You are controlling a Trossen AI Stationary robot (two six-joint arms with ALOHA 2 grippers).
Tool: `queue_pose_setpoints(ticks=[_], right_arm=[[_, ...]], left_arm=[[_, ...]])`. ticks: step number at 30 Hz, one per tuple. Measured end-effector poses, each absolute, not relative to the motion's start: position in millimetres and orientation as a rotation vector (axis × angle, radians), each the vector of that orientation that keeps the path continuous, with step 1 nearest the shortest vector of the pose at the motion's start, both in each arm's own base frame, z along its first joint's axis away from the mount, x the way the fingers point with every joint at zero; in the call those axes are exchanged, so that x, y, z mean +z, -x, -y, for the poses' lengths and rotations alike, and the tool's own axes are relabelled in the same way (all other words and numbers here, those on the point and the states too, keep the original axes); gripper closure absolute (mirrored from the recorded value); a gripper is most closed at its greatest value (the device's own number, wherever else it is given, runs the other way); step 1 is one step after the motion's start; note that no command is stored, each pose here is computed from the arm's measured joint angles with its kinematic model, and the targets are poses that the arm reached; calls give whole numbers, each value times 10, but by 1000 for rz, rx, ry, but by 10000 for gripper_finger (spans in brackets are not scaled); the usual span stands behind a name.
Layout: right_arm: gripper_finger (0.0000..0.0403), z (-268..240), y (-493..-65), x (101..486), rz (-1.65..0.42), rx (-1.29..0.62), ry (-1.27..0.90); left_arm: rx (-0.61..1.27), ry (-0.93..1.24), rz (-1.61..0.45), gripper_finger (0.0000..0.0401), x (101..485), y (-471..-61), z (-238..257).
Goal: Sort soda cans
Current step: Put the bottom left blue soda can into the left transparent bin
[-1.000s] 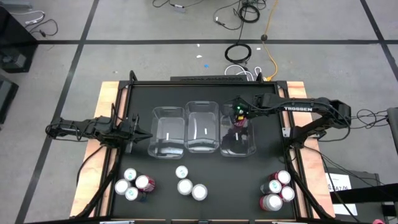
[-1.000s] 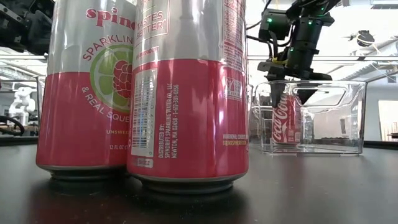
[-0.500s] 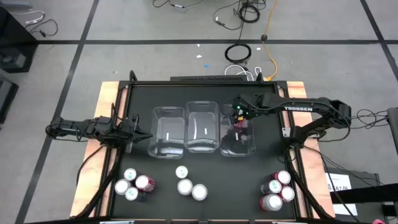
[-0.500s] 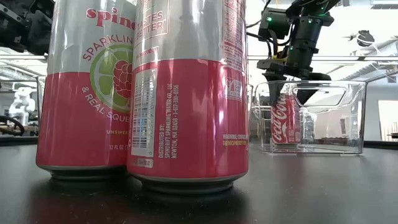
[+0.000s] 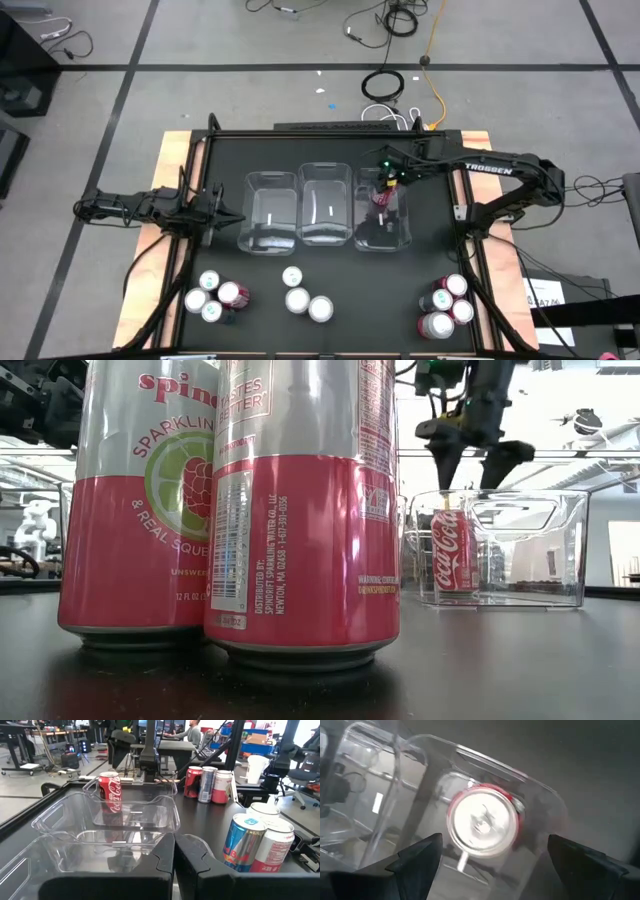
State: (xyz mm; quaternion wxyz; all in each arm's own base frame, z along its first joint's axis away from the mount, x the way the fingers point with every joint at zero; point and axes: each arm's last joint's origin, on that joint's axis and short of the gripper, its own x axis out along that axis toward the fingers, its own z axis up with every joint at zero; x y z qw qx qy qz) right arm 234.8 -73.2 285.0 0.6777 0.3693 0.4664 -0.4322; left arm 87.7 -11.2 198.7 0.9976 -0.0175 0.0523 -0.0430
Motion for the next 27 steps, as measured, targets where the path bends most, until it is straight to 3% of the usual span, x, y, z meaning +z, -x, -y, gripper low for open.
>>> queue_pose_setpoints(ticks=[5, 11, 27], right_arm=[[49, 509, -2299, 3029, -1098, -1012, -868], [49, 78, -2254, 3147, -1016, -1003, -939], [49, -648, -2140, 3170, -908, -975, -989]], left_arm=[[-86, 35, -105, 390, 1986, -877, 112], [-86, 35, -105, 390, 1986, -877, 112], [-86, 35, -105, 390, 1986, -877, 112]])
